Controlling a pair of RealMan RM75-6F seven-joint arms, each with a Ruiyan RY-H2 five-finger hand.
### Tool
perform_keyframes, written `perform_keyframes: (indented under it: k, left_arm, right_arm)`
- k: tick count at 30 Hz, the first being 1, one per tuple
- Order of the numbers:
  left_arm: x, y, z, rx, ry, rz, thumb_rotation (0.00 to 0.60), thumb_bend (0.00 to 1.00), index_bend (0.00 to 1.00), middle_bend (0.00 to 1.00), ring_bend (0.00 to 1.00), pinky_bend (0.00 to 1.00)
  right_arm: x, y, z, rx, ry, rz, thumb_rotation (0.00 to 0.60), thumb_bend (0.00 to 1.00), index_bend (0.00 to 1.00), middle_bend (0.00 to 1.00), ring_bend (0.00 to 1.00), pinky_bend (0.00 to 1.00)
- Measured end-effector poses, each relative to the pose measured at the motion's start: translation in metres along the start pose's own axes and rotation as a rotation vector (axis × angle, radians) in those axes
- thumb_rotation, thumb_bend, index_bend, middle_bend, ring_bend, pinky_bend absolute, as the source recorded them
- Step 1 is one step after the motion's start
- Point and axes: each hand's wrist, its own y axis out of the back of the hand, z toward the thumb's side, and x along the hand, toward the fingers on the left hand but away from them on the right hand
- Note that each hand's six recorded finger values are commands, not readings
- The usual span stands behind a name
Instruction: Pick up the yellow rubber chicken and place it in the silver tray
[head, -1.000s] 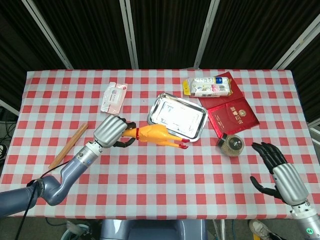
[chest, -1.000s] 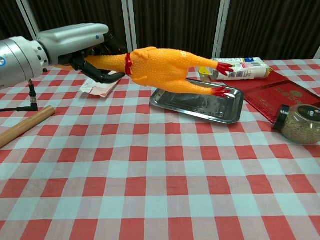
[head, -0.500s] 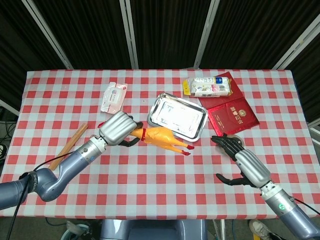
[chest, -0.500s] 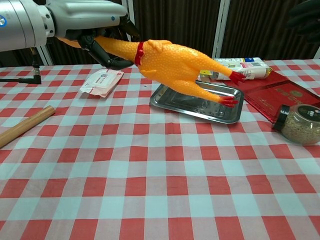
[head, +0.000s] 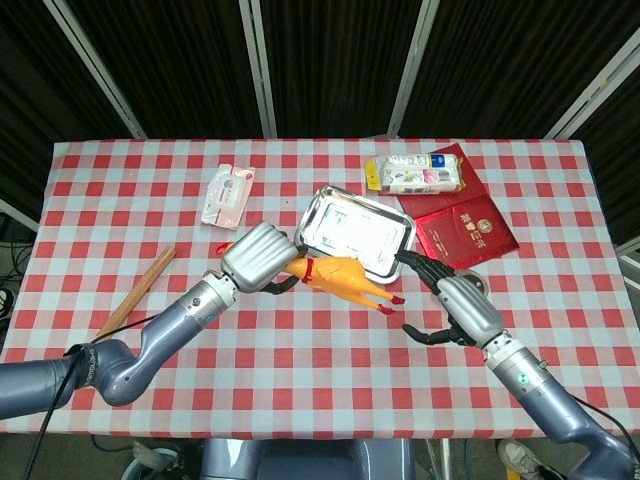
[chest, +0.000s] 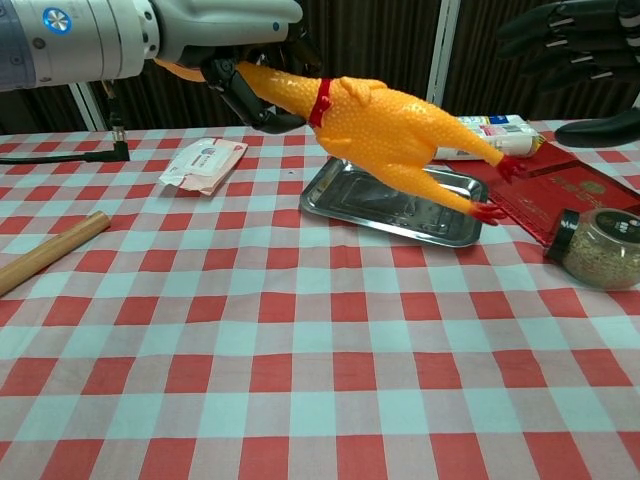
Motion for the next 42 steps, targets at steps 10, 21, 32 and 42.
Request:
perform_keyframes:
  k: [10,21,32,42]
  left_arm:
    - [0.018,0.000,0.025,-0.010,0.043,0.036,0.600,0.81,0.68,0.71,0.61,0.67]
    - [0.024,0.000,0.042,-0.045,0.039,0.045,0.600,0.80,0.68,0.71,0.61,0.68]
    - [0.025,-0.001,0.050,-0.058,0.033,0.038,0.600,0.80,0.68,0.71,0.61,0.68]
    - [0.026,-0.002,0.054,-0.072,0.021,0.035,0.600,0.80,0.68,0.71,0.61,0.68]
  right_arm:
    - [-0.029,-0.012,0.001,0.052,-0.072,0.022,0.600,0.32,0.00,0.03,0.02,0.06]
    - [-0.054,-0.020,0.005,0.066,-0.097,0.026,0.600,0.32,0.00,0.03,0.02,0.06]
    - [-0.063,-0.019,0.002,0.085,-0.115,0.023,0.600,0.32,0.00,0.05,0.05,0.06]
    - [-0.069,-0.023,-0.003,0.095,-0.135,0.047,0.600,0.32,0.17,0.18,0.18,0.19]
